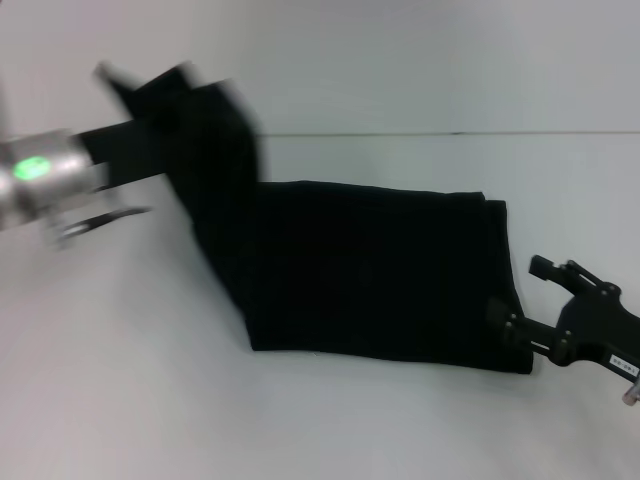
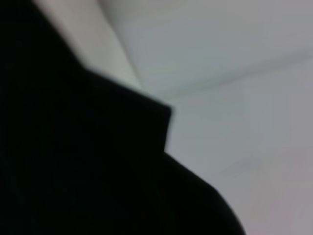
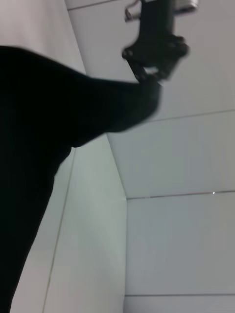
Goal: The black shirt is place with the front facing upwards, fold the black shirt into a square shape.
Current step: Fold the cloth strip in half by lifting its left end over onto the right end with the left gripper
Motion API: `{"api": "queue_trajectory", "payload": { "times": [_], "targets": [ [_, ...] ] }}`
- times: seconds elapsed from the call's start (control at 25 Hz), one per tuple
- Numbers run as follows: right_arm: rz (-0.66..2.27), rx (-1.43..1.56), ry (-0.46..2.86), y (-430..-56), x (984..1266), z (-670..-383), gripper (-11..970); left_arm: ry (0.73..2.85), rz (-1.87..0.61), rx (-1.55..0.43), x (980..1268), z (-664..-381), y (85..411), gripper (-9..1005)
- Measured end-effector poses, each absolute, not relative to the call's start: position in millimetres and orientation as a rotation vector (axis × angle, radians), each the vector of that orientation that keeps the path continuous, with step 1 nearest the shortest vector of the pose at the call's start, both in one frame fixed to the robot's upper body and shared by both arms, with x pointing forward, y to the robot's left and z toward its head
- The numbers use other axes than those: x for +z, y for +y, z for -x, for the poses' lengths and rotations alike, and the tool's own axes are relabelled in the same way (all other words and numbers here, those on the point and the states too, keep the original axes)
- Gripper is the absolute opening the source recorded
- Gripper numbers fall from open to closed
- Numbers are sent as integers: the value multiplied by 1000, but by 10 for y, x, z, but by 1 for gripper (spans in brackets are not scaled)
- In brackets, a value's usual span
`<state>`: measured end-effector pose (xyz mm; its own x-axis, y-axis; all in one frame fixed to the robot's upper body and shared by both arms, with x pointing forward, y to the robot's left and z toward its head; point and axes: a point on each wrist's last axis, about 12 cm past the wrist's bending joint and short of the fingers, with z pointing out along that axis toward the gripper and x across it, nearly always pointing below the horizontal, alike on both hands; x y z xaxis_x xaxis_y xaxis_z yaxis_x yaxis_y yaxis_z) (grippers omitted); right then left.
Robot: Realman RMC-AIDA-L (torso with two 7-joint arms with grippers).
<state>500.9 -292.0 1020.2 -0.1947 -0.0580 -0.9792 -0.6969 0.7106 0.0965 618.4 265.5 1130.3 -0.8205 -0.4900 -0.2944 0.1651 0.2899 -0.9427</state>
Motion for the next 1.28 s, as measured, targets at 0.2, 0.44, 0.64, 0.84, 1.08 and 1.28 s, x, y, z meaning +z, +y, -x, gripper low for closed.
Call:
{"api": "queue_trajectory", "payload": {
  "times": [0.2,0.44,0.64,0.84,1.08,1.28],
  "targets": [
    [583,630,1700,-2983,10182,-4965,947,2084,36,-1691,11312,-6181,1732,6],
    [564,604,1737,-3009,10129,-4950,947,2213,-57,-1772,10936,-5871,1137,7],
    [545,581,1782,-2986,10067,-4981,947,2247,-39,-1805,10696,-5628,1002,7],
    [549,568,1806,-2893,10058,-5109,946,2235,-31,-1824,10695,-5610,1036,7],
    [513,529,1817,-2836,10090,-5287,946,2228,-75,-1847,10738,-5608,1022,6],
    [398,488,1775,-2867,10207,-5474,946,2246,-100,-1840,10724,-5589,1030,6]
  ]
}}
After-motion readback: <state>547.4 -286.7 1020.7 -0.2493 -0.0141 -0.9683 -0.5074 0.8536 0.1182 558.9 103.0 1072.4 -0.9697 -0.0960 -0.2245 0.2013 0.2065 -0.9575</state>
